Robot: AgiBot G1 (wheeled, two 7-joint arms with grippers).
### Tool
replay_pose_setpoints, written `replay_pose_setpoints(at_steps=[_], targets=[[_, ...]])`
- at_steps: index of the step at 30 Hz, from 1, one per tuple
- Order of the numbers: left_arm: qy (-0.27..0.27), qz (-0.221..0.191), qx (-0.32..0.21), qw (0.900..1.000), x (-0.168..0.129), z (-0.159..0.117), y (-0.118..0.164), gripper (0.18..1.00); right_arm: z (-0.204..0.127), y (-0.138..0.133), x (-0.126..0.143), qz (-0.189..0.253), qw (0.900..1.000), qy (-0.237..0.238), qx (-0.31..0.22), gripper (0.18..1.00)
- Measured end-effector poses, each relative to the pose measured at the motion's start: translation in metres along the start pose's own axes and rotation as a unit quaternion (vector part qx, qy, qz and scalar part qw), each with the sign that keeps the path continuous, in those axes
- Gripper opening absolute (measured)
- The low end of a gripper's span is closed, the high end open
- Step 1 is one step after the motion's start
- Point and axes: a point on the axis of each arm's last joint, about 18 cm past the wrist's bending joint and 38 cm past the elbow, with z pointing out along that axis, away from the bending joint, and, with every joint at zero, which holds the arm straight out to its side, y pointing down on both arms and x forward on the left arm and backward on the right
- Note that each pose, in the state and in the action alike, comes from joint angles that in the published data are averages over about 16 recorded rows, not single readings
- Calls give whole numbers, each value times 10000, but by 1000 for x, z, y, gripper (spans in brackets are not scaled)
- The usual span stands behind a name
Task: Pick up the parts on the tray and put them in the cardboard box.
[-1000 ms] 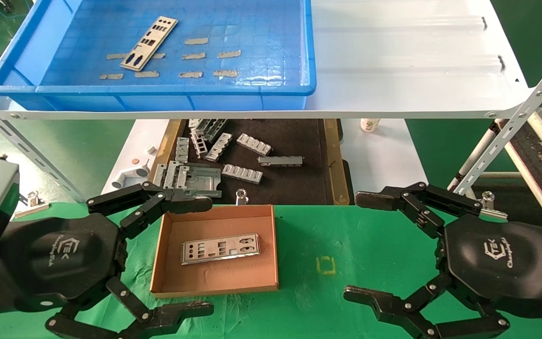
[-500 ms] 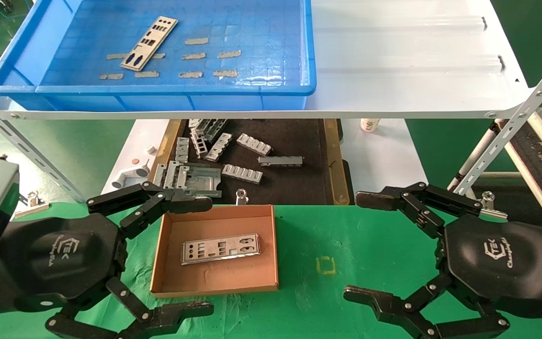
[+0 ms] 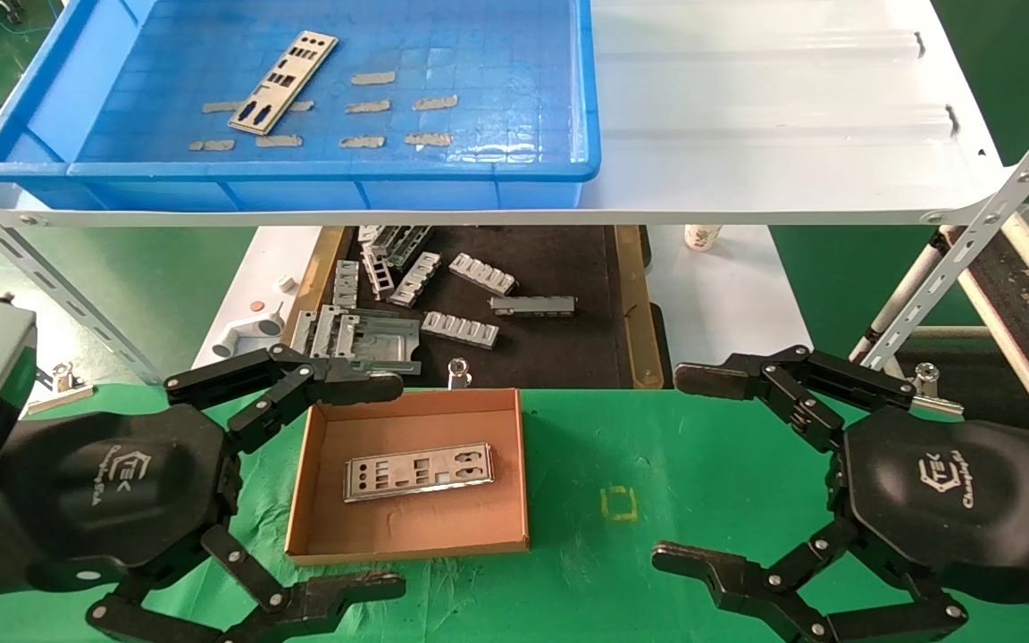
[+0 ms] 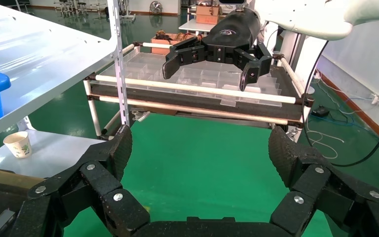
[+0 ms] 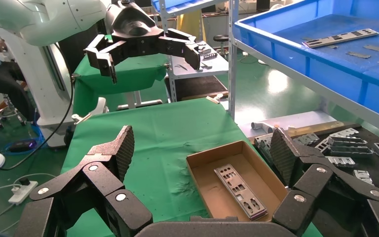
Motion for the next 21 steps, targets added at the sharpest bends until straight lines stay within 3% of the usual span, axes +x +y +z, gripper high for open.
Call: replay_pose_setpoints(at_steps=[21], targets=[[0,0,0,10000,0,0,0,1001,0,0,0,0,10000,0,0,1001]])
